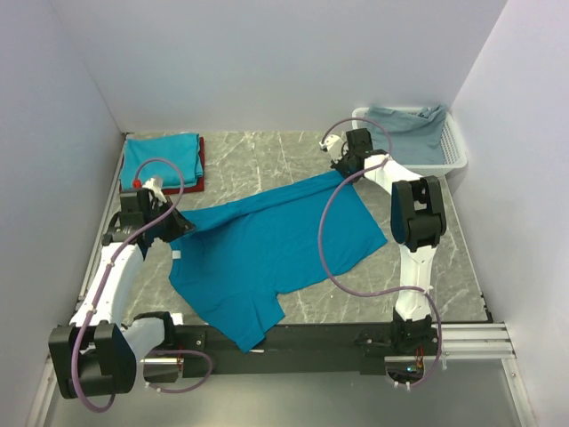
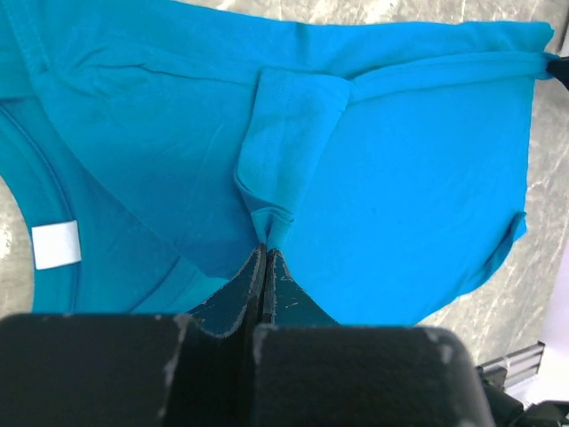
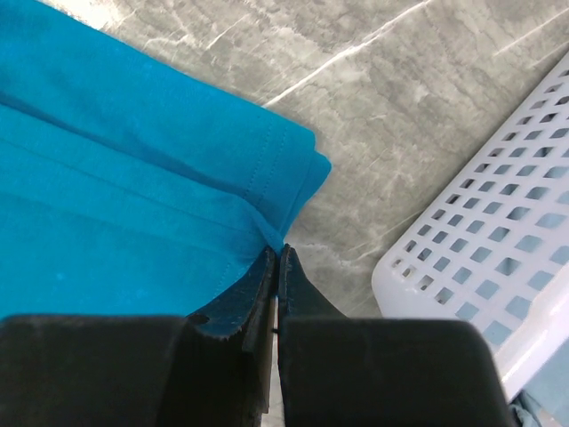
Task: Fold and stack the t-shirts
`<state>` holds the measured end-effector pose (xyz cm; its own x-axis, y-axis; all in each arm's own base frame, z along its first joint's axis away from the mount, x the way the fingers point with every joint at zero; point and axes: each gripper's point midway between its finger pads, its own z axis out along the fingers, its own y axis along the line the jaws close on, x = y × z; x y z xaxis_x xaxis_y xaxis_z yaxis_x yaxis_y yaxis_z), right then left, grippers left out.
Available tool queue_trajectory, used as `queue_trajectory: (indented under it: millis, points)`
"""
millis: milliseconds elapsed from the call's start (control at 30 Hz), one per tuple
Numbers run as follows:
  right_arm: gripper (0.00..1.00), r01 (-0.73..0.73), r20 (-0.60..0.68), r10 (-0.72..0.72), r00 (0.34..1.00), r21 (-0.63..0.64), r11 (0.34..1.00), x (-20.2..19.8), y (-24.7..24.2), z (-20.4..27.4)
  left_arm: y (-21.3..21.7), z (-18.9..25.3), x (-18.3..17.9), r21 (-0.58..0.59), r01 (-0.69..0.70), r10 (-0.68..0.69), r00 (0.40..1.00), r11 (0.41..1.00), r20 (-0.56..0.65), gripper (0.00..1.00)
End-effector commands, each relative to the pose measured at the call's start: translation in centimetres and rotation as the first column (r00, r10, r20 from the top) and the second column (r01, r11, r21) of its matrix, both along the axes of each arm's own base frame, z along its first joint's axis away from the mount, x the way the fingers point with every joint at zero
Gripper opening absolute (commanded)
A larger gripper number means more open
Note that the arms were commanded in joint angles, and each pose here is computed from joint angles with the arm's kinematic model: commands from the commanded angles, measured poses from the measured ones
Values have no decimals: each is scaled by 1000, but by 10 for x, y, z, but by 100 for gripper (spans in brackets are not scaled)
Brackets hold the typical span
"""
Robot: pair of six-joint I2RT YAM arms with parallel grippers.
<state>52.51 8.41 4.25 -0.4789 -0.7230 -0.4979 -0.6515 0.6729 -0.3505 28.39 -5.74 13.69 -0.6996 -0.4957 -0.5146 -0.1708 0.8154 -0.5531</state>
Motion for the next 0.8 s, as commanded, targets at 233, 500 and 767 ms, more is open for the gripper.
queue_trajectory:
  millis: [233,500,767]
  points:
    - [1,-48,31,48,998,-16,999,-5,3,10,-10,-4,-13,-61,20,-22,999,998,-31,0]
    - [0,-63,44,63,997,-6,998,-12,4,13,-11,-4,-16,-64,22,-24,999,998,-34,1]
    - [0,-47,88,47,995,1,999,-12,1,22,-9,-2,-18,-59,5,-7,999,998,-35,0]
